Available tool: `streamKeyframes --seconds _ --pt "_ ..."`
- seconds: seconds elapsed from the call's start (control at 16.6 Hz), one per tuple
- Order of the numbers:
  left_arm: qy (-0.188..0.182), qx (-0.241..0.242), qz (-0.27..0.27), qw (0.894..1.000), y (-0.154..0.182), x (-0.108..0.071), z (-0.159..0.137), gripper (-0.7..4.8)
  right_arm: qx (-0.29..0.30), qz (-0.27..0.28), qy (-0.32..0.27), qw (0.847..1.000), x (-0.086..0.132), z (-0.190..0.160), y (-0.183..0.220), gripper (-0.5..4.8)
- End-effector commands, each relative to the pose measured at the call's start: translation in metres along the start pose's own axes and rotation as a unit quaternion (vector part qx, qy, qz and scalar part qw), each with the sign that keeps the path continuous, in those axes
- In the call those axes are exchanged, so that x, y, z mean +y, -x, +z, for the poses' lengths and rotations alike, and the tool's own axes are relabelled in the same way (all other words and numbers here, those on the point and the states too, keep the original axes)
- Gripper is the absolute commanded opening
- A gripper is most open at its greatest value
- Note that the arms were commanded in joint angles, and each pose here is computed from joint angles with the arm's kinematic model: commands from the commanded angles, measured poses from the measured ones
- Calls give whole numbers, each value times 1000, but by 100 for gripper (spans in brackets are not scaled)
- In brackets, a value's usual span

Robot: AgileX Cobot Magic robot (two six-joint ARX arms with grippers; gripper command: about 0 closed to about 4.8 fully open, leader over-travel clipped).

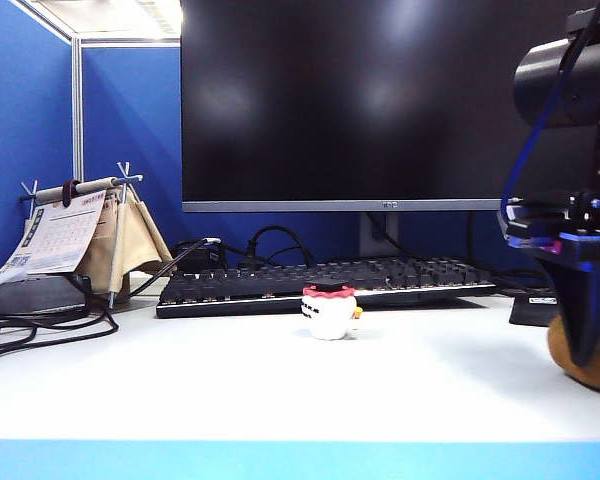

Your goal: Place the kiwi on top of the doll with a flat head.

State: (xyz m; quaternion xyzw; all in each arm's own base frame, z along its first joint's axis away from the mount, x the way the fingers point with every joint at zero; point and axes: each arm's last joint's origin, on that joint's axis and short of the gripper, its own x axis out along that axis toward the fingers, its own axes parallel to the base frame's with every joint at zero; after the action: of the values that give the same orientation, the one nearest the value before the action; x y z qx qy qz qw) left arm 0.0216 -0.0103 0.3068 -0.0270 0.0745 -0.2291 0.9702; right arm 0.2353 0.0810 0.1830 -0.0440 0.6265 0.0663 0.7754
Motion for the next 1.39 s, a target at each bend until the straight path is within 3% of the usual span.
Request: streamKeyframes --seconds 0.06,0.24,0.54,0.84,1.09,1.39 --pt "0 -3 -2 1000 0 0 1 479 -18 69 4 997 6 8 8 250" --pt "1 -7 1 1000 0 0 2 479 -45 107 23 993 13 26 32 220" --pt "1 -6 0 1000 -2 0 2 479 -138 159 76 975 32 76 100 220" --pt "0 -4 -11 1000 -2 -1 2 479 -88 172 116 974 49 123 101 220" --pt "0 -3 -12 1000 -2 -1 2 479 -88 162 162 969 75 143 92 220" --pt "-1 10 -21 1000 -2 -1 -1 479 -37 154 180 971 97 170 65 220"
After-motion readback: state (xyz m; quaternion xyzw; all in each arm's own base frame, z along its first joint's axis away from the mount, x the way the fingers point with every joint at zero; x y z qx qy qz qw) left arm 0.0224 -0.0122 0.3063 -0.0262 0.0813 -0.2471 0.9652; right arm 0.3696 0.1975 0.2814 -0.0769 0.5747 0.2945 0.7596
